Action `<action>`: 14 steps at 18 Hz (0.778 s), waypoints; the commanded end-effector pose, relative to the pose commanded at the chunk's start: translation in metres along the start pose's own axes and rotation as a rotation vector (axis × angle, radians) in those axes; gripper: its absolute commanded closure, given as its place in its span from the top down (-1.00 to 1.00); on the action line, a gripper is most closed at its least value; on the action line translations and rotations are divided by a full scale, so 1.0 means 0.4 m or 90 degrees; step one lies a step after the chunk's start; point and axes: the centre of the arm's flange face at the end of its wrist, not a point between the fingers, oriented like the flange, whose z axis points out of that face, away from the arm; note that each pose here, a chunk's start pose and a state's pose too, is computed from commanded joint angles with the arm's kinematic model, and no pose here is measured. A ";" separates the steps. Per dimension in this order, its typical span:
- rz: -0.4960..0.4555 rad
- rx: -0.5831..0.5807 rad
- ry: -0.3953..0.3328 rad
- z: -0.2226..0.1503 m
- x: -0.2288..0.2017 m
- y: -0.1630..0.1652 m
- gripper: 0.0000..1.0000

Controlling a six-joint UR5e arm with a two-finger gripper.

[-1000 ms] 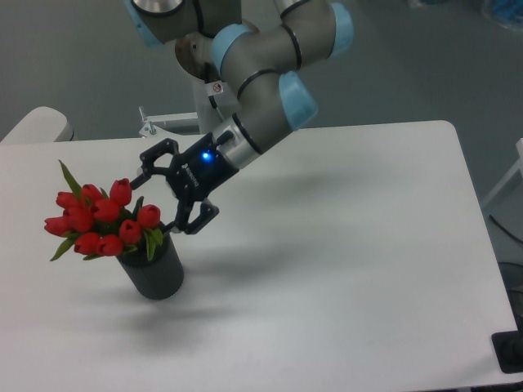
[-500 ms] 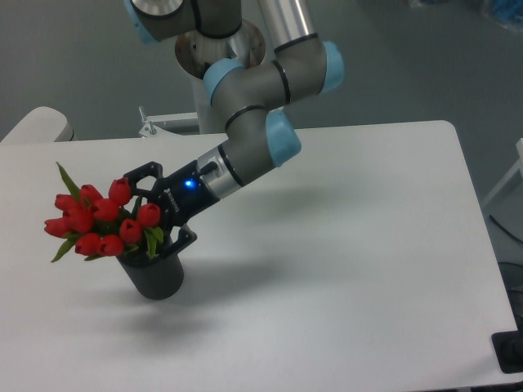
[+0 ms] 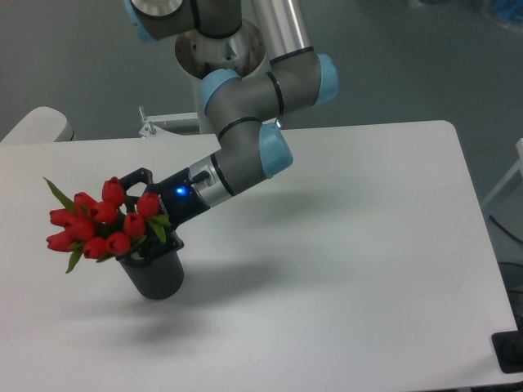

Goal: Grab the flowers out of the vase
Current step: 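Lift the gripped tulips upward out of the grey vase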

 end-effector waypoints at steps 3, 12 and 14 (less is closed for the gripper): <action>0.000 0.038 -0.001 -0.016 -0.004 -0.015 -0.62; -0.029 0.084 -0.016 -0.078 0.009 -0.096 -0.72; -0.028 0.113 -0.016 -0.096 0.007 -0.108 -0.72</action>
